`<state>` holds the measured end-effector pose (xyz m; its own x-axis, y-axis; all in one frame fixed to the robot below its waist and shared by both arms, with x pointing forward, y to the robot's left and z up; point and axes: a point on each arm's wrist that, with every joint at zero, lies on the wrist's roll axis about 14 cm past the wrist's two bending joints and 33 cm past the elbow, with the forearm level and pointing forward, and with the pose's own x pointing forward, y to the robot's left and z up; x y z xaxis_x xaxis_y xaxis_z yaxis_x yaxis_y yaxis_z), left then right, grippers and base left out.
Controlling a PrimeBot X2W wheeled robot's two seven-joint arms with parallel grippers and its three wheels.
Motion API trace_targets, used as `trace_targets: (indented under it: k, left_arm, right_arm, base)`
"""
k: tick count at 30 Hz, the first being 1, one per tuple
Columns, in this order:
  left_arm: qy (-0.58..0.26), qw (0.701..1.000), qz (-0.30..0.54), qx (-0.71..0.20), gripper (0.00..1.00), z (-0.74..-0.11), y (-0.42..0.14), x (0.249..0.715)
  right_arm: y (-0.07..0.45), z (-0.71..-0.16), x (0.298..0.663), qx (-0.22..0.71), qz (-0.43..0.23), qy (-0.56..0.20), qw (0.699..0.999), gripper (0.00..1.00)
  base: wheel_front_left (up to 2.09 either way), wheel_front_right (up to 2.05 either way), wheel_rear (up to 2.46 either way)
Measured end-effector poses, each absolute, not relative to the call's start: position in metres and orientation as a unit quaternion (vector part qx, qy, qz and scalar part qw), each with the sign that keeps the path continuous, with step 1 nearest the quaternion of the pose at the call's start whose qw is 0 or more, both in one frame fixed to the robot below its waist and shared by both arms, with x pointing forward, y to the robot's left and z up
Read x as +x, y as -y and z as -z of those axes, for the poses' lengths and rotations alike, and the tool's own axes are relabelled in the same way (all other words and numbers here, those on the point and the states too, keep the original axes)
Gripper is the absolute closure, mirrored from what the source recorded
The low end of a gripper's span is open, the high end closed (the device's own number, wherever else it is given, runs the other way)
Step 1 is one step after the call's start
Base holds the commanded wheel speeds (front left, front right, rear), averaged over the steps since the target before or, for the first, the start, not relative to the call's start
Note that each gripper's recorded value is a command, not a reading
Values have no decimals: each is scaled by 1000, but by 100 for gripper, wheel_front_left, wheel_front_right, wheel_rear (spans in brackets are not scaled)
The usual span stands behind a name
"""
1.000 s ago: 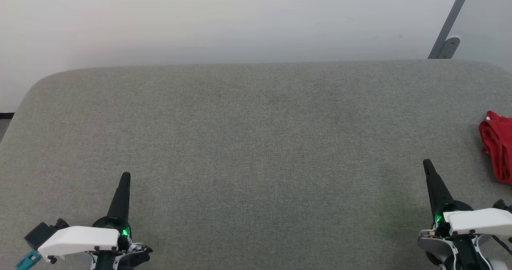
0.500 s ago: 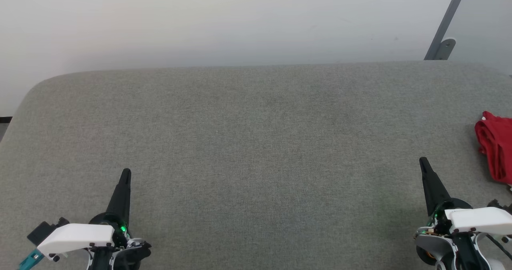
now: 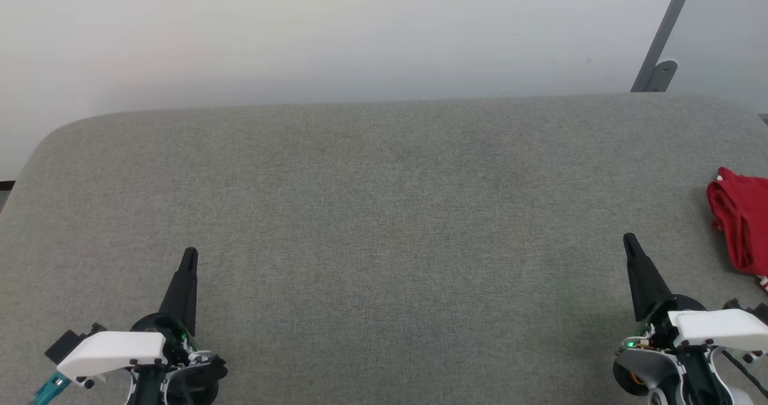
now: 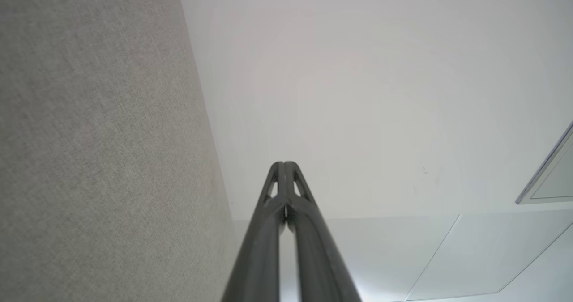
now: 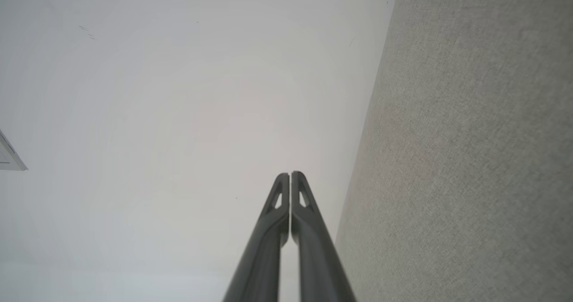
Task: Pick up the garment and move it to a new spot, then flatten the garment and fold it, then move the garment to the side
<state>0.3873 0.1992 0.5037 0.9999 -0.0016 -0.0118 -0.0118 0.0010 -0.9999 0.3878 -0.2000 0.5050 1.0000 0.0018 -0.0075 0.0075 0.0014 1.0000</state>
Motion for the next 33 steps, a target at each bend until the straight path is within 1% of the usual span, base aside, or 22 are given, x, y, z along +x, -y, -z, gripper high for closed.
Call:
trace_targets:
  k: [33]
  left_arm:
    - [-4, 705, -4, -709, 100, -503, -200, 387]
  right_arm:
    - [200, -505, 388, 708, 3, -3, 706, 100]
  base:
    - [0, 0, 0]
